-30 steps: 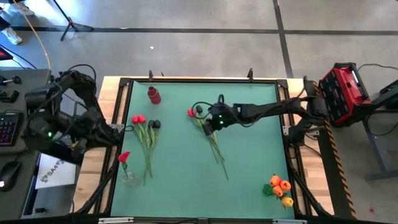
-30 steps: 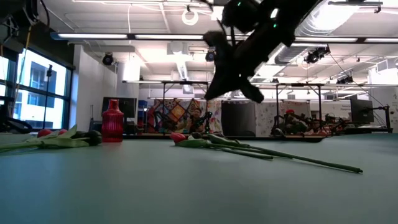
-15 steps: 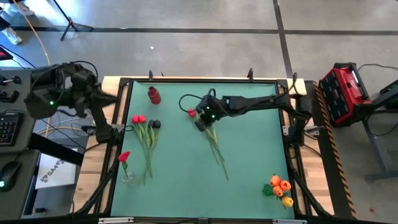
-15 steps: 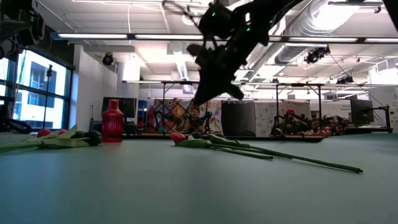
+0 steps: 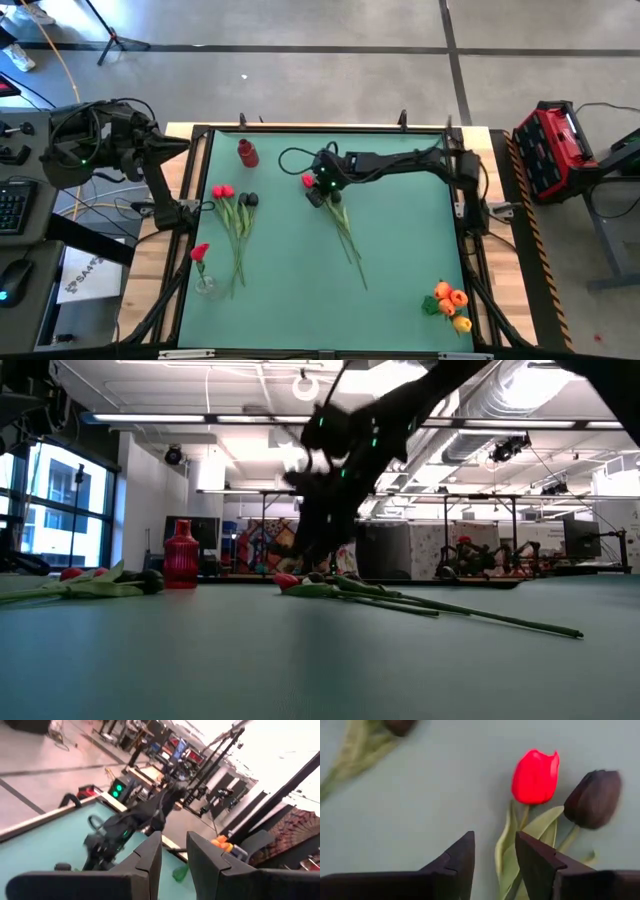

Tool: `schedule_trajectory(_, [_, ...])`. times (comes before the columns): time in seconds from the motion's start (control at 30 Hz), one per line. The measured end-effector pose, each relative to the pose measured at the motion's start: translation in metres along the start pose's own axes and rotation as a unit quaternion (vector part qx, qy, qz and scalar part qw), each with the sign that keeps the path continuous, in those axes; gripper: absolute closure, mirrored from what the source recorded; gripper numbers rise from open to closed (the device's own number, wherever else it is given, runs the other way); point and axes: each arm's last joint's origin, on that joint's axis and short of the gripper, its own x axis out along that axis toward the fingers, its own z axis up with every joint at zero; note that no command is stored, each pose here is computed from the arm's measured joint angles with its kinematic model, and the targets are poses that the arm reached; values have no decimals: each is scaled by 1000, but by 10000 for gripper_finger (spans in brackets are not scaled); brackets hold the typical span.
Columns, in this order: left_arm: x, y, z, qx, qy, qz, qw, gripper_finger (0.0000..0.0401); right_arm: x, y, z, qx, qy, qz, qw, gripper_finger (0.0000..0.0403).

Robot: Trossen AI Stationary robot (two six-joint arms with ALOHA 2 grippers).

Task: Sort flowers into vase by color
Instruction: Put the red flower into the transparent vase

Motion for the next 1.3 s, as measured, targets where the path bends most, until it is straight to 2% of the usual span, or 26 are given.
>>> schedule_trajectory(0.13, [0, -2, -1, 11, -4, 1, 1000, 322, 18, -13, 0, 18, 37, 21, 999, 270])
schedule_trajectory(0.4, [0, -3, -2, 44, 4, -1, 999, 322, 18, -16, 3, -3, 17, -22, 1000, 270])
schedule_trajectory(0.63, [0, -2, -2, 62, 2, 0, 998, 322, 16, -21, 15, -61, -15, -14, 998, 270])
schedule_trajectory(0.73, [0, -2, -2, 81, 0, 1, 997, 322, 27, -17, 19, -76, -7, -5, 997, 270])
schedule_trajectory(0.83, [1, -2, -4, 83, -7, 3, 996, 323, 41, -15, 16, -72, 39, -32, 996, 270])
schedule_trajectory(1.03, [2, -4, -19, 75, -1, 5, 997, 323, 42, -1, 10, -78, 77, -123, 986, 270])
schedule_trajectory(1.17, [3, -5, -29, 73, 3, 6, 997, 323, 35, 7, 9, -69, 100, -129, 984, 270])
schedule_trajectory(1.3, [4, -5, -37, 74, 2, 10, 997, 323, 29, 14, 15, -67, 91, -129, 985, 272])
